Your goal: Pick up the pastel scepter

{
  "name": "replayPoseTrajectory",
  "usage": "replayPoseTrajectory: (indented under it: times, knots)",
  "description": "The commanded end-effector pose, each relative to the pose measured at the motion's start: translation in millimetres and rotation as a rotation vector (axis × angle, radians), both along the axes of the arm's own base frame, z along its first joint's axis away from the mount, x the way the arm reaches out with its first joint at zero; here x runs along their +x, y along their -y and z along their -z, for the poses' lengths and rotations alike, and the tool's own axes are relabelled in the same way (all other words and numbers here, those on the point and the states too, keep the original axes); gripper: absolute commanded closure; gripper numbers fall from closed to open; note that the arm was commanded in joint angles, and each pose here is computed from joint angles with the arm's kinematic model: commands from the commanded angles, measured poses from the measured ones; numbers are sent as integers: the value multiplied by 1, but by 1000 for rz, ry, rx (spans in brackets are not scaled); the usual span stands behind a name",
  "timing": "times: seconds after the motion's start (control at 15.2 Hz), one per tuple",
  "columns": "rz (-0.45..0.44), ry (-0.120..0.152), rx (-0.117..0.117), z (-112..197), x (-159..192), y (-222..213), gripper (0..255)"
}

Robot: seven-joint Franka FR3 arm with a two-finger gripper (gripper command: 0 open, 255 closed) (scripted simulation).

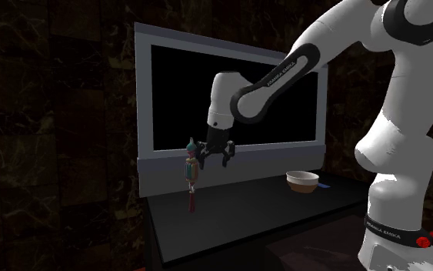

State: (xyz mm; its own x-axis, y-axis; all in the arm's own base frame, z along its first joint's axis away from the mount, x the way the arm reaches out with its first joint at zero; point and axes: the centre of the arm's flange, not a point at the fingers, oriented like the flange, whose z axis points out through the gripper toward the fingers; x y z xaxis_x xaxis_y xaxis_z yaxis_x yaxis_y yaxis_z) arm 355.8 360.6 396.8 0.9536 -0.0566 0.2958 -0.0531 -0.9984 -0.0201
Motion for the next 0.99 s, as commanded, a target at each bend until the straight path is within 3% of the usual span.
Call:
replayPoseTrajectory:
  times: [0.0, 0.26, 0.86, 0.92]
  knots:
    - [0, 24, -3, 13, 7, -23, 0]
    - [-2, 60, -14, 35, 17, -65, 0]
    - [-2, 60, -14, 75, 17, -65, 0]
    - [-2, 60, -13, 75, 18, -65, 255]
